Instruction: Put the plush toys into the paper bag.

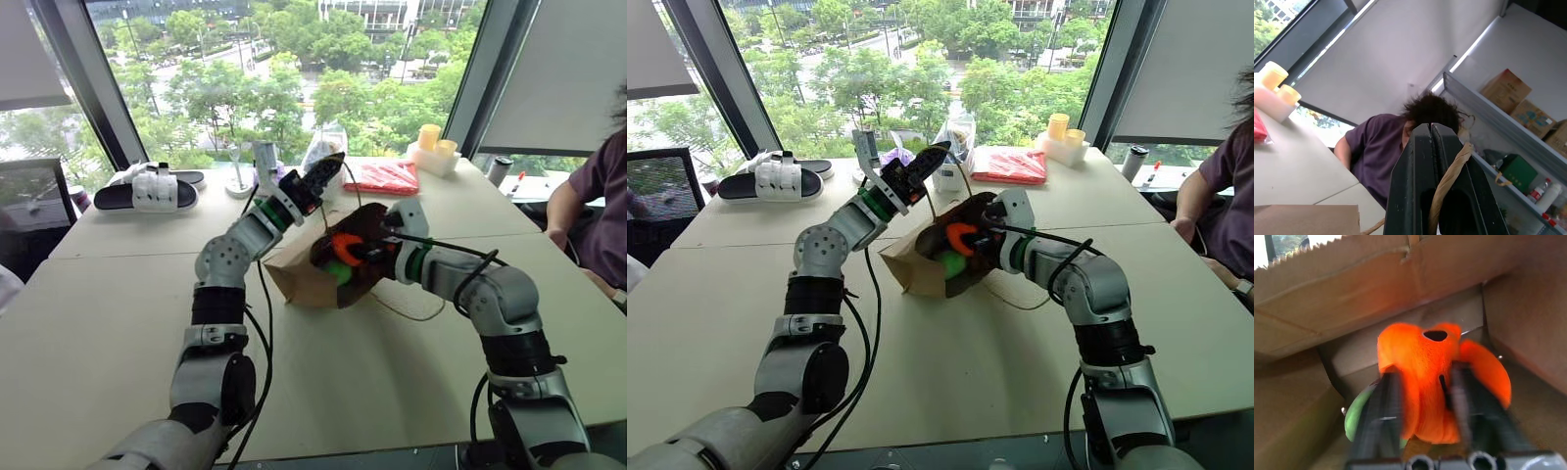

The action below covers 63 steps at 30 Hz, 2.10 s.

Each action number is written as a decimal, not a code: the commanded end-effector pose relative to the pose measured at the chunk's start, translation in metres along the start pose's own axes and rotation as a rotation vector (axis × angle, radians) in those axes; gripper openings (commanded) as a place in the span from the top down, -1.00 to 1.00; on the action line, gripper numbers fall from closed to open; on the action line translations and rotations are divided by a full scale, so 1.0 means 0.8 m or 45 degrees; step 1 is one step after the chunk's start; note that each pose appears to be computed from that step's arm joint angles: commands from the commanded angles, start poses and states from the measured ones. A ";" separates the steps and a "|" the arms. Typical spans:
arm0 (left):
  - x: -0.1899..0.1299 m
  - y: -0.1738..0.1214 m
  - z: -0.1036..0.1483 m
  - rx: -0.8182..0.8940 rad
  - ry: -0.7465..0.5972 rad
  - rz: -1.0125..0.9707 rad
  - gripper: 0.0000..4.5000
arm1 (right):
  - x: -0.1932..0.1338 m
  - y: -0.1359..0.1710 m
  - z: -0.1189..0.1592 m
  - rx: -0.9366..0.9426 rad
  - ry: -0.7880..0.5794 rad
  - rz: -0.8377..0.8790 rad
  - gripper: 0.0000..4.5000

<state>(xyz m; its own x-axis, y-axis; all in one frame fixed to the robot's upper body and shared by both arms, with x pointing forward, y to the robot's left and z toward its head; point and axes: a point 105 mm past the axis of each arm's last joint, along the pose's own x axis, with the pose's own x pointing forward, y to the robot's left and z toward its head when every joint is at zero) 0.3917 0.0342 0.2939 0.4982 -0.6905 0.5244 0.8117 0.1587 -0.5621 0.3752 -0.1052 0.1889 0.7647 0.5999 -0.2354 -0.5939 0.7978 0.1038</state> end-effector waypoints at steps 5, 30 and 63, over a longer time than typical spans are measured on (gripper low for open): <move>0.006 -0.015 0.022 0.008 -0.078 -0.068 1.00 | -0.034 0.003 0.024 -0.051 -0.119 0.002 -0.99; 0.016 -0.010 0.003 -0.033 -0.032 -0.096 1.00 | -0.173 -0.027 -0.076 0.670 -0.454 -0.201 -0.99; 0.001 -0.037 0.039 0.117 0.029 -0.012 1.00 | -0.172 0.021 0.097 0.570 -0.894 0.275 0.97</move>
<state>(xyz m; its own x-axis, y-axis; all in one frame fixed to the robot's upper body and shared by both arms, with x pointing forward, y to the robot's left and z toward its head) 0.3776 0.0454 0.3274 0.4746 -0.7193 0.5074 0.8341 0.1835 -0.5201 0.2805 -0.1765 0.2927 0.7329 0.5009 0.4604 -0.6803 0.5380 0.4977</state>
